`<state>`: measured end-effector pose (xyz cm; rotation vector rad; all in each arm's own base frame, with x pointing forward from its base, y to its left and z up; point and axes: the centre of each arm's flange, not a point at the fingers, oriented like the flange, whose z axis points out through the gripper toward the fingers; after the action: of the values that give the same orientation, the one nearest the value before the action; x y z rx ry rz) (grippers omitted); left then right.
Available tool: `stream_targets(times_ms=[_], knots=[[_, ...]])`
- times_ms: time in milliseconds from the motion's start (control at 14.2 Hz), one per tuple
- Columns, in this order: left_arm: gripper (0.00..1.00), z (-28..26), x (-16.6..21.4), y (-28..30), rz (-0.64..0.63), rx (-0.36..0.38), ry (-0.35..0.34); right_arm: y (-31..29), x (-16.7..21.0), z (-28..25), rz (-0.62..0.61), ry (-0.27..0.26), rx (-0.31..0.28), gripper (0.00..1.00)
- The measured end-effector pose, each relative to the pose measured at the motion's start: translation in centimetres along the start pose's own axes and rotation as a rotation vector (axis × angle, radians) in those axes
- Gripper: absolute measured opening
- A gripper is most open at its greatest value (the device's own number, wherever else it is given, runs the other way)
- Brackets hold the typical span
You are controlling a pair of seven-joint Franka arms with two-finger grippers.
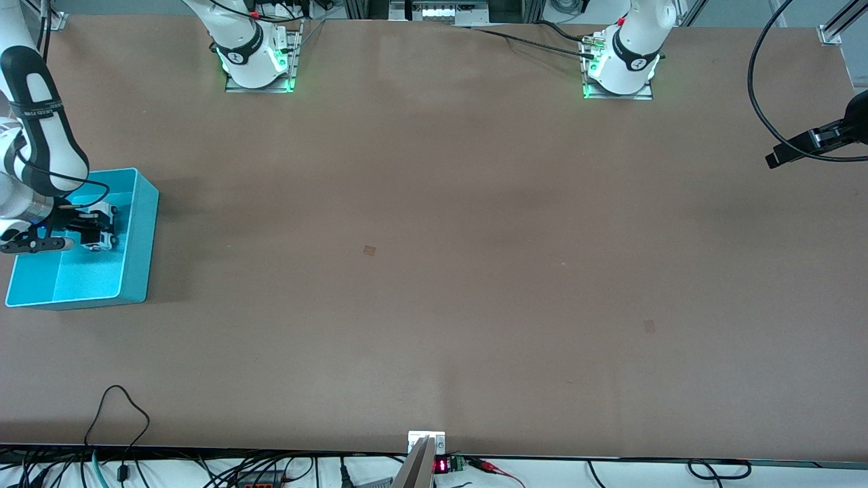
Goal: Wind and store white jeep toy
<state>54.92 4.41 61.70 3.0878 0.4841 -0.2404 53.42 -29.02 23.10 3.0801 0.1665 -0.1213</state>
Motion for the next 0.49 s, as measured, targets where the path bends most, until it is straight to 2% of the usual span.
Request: stream_targets(times_ms=[282, 494], knots=[[1.0, 0.0, 0.0, 0.0, -0.001, 0.0, -0.001, -0.7, 0.4, -6.0, -0.022, -0.029, 0.023, 0.98], [1.0, 0.0, 0.0, -0.1, -0.001, 0.0, -0.001, -3.1, 2.9, -13.3, -0.125, -0.034, 0.034, 1.0]])
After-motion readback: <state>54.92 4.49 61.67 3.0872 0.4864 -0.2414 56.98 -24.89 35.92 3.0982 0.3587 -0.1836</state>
